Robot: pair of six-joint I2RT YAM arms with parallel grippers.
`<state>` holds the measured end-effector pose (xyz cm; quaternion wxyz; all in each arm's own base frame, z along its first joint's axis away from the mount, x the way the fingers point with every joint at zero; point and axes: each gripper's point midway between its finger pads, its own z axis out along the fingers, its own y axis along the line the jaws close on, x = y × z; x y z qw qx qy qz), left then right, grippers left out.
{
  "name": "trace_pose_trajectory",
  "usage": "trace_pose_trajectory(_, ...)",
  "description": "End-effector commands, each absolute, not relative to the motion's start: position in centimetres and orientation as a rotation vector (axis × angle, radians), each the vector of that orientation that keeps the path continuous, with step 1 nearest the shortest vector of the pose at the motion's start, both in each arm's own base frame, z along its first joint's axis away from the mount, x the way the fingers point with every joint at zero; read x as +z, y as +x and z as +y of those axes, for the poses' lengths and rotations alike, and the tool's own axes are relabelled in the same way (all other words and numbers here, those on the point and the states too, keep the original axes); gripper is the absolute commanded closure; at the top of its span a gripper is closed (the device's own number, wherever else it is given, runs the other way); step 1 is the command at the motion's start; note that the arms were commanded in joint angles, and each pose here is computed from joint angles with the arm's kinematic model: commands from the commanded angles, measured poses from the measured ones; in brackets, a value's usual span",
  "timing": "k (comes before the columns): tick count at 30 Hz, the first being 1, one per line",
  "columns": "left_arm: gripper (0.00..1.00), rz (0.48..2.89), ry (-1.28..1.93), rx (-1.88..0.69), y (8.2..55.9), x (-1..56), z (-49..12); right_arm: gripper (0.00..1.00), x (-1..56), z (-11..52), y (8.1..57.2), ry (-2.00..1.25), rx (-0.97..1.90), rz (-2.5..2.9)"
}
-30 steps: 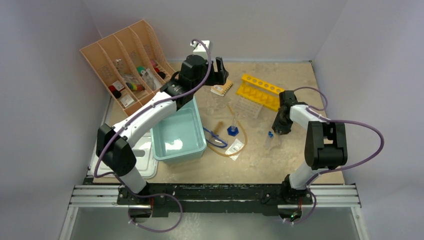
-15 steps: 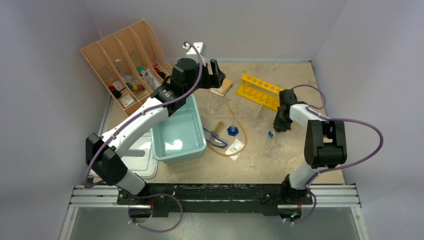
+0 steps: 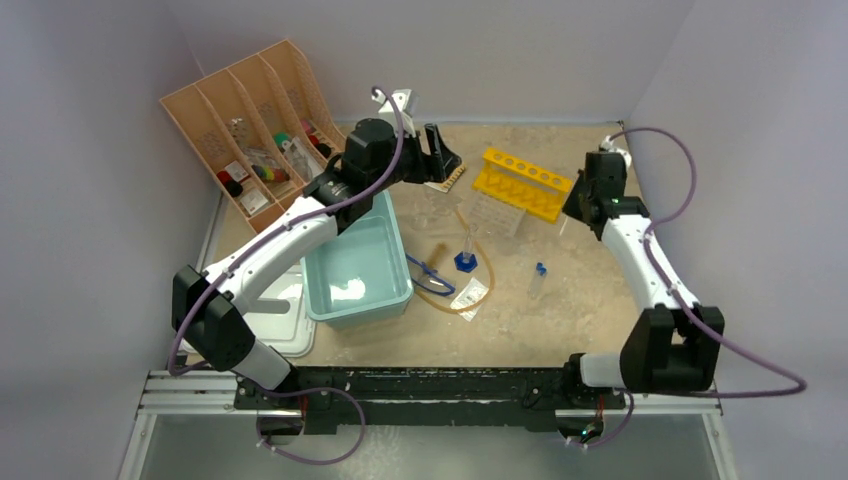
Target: Organize the chemistry lab equipment
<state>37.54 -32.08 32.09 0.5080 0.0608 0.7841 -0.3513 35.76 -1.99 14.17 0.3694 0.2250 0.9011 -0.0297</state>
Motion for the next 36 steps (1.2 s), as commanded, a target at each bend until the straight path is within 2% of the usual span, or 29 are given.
trace_pose_trajectory(1,0.29,1.780,0.227,-1.034,35.7,35.7,-34.7,0.86,23.1,-0.6,38.4,0.562,0.110,2.068)
trace_pose_trajectory(10,0.30,1.712,0.283,-1.239,32.7,37.1,-41.8,0.87,34.2,6.0,37.8,0.495,0.648,1.805)
trace_pose_trajectory(15,0.34,1.734,0.317,-1.301,32.6,36.1,-45.5,0.87,36.2,9.5,36.5,0.440,0.918,1.774)
trace_pose_trajectory(21,0.41,1.750,0.316,-1.358,32.7,35.5,-47.0,0.87,36.6,11.0,35.3,0.398,1.030,1.782)
trace_pose_trajectory(31,0.75,1.694,0.331,-1.396,32.3,36.0,-47.1,0.87,35.0,11.7,34.4,0.358,1.054,1.850)
trace_pose_trajectory(32,0.81,1.684,0.338,-1.407,32.2,36.1,-47.2,0.87,34.7,11.9,34.2,0.348,1.058,1.867)
trace_pose_trajectory(33,0.93,1.673,0.345,-1.416,32.1,36.2,-47.2,0.86,34.4,12.0,33.9,0.339,1.066,1.880)
trace_pose_trajectory(34,1.00,1.670,0.358,-1.418,31.9,36.1,-47.3,0.85,34.3,12.2,33.7,0.331,1.077,1.890)
trace_pose_trajectory(36,1.00,1.667,0.411,-1.395,31.6,35.8,-47.1,0.76,34.2,12.5,33.3,0.306,1.092,1.909)
